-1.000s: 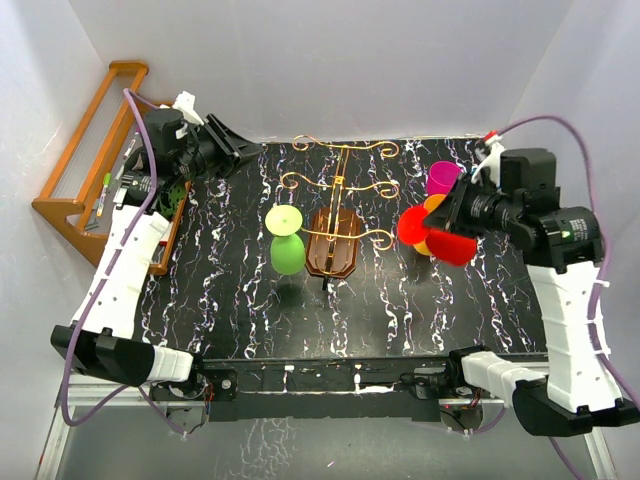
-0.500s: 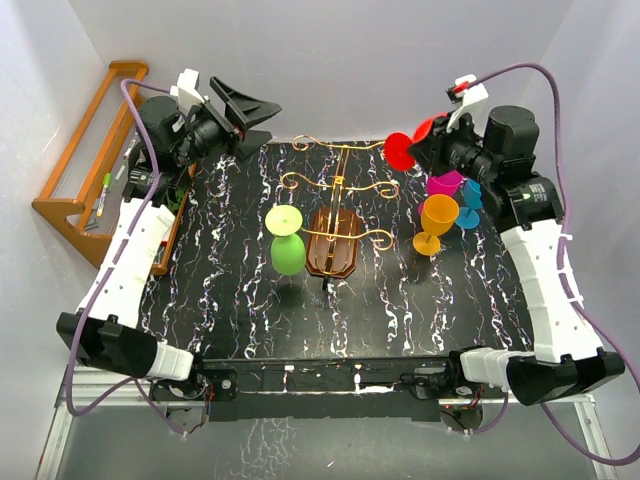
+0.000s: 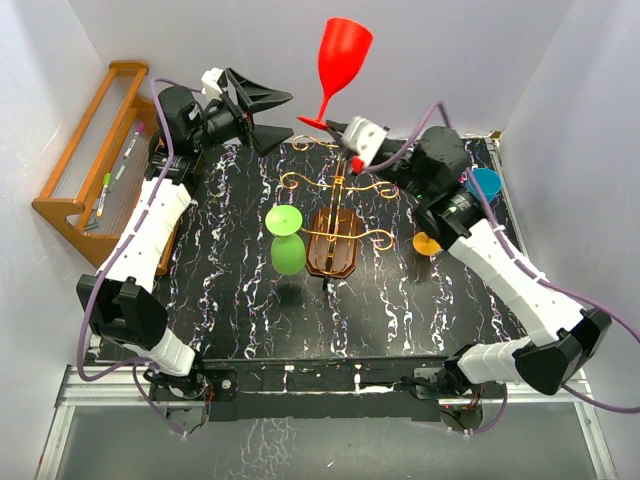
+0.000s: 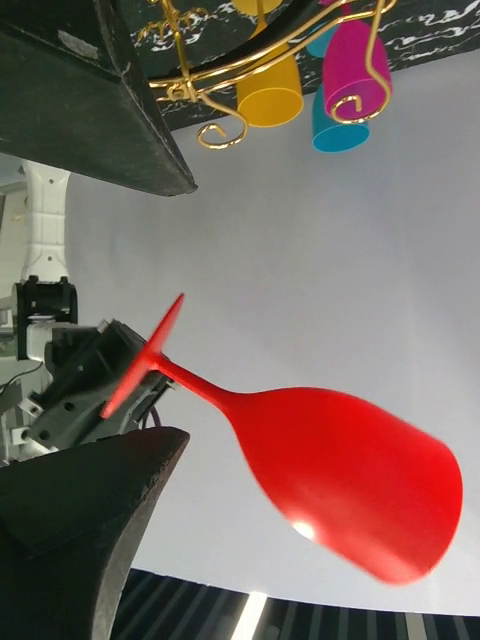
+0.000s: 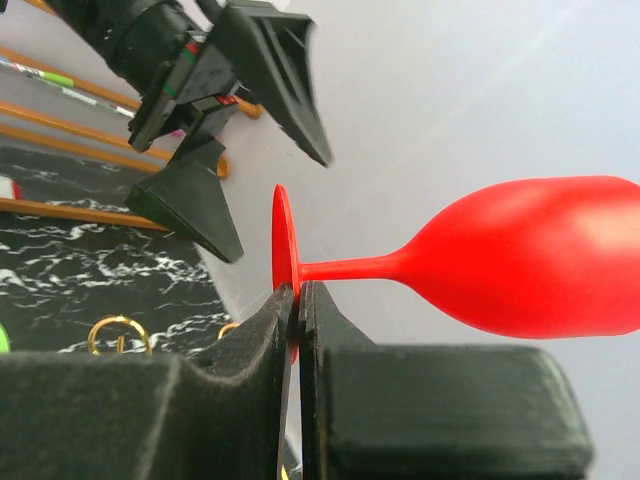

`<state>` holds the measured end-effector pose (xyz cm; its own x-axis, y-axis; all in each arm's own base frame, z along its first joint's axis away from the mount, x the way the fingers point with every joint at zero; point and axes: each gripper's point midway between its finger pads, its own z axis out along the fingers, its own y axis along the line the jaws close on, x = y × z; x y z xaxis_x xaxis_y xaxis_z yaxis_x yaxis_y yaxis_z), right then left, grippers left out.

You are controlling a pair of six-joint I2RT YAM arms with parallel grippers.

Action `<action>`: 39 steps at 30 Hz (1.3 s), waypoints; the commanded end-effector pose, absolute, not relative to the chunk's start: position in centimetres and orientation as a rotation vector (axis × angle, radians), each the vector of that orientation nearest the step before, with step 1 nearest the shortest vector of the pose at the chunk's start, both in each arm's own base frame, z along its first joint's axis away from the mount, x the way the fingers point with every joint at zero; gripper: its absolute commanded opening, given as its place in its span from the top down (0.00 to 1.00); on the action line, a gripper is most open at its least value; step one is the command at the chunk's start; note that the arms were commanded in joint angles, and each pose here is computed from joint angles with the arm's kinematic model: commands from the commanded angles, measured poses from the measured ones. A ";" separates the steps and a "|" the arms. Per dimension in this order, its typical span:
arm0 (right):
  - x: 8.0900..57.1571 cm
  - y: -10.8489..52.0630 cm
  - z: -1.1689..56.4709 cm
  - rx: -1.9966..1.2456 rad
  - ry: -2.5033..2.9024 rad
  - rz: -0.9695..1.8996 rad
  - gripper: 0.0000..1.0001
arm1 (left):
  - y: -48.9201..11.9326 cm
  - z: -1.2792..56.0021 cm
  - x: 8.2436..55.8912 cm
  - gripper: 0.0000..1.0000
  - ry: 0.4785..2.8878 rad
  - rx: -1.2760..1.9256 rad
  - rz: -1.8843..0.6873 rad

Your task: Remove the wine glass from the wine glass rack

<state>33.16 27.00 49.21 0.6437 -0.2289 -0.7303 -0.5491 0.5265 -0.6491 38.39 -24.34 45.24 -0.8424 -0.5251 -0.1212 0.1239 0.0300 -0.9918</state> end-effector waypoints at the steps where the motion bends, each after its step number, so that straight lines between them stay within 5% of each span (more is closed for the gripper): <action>1: 33.2 27.3 53.0 -0.982 0.685 -0.063 0.92 | -24.1 48.9 36.0 0.03 1.858 -0.339 -1.902; 16: 32.8 29.5 51.4 -1.000 0.610 -0.174 0.92 | -24.3 47.1 34.8 0.05 1.957 -0.372 -1.929; 25: 31.8 31.8 50.2 -1.039 0.587 -0.151 0.92 | -24.4 47.4 34.9 0.43 1.917 -0.393 -1.998; 36: 32.1 33.5 47.8 -1.083 0.602 -0.180 0.92 | -24.4 47.8 34.5 0.46 1.906 -0.384 -2.023; 39: 32.3 33.4 47.4 -1.084 0.610 -0.198 0.92 | -24.5 47.7 34.4 0.58 1.908 -0.374 -2.034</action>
<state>32.30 34.31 45.77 0.8174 -0.4187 -0.3957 -0.2103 0.4225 -0.8816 37.03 -24.87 44.55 -0.8960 -0.4434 0.0259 -0.0228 -0.0123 -0.9997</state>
